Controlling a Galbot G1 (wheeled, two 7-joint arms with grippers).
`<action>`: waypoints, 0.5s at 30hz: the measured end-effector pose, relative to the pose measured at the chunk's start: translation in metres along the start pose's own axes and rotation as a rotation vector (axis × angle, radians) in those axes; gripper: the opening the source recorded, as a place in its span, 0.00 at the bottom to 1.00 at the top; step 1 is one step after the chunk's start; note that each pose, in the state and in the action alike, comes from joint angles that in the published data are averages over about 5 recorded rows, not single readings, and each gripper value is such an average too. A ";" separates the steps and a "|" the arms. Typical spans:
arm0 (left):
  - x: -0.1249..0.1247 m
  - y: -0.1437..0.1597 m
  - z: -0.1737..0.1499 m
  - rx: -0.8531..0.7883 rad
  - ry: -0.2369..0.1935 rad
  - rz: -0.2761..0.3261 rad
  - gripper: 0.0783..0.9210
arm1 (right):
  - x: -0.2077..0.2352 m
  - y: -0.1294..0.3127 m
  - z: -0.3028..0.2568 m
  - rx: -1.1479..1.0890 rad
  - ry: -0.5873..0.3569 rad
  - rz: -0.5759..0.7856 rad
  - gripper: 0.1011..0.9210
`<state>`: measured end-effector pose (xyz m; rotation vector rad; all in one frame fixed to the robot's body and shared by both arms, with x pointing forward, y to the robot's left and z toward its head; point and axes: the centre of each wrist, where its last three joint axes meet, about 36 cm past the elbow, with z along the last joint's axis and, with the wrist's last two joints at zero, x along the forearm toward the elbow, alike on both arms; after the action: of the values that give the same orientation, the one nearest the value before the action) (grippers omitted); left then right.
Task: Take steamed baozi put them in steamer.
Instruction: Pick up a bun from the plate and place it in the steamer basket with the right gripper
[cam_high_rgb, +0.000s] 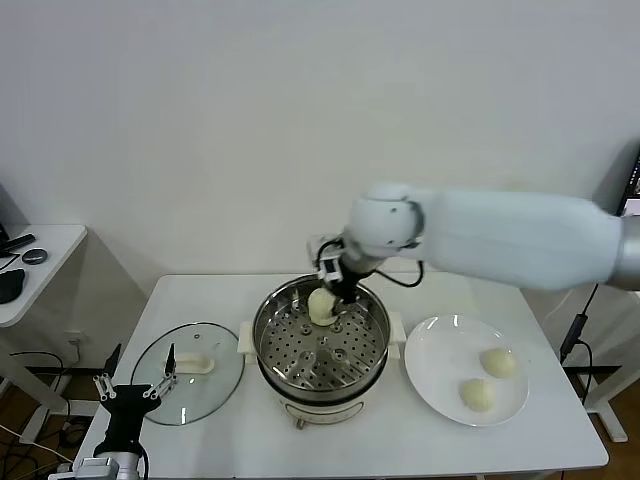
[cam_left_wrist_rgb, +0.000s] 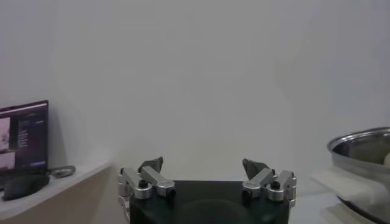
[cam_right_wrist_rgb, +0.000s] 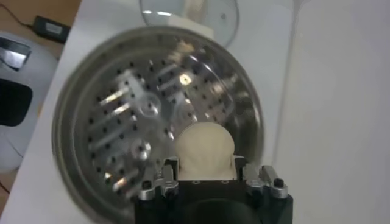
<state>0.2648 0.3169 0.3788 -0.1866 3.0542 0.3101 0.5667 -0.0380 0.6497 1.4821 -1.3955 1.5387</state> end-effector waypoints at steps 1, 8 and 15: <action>0.000 0.000 0.000 -0.002 0.000 -0.002 0.88 | -0.006 0.000 -0.005 0.003 0.000 -0.005 0.54; 0.000 0.003 0.000 -0.012 -0.004 -0.011 0.88 | -0.042 -0.002 -0.025 0.007 0.006 -0.024 0.54; 0.000 0.006 0.000 -0.018 -0.009 -0.018 0.88 | -0.065 -0.005 -0.040 0.003 0.005 -0.028 0.54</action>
<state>0.2643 0.3228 0.3796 -0.2137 3.0403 0.3361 0.5716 0.0161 0.5961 1.4923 -1.3650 1.5270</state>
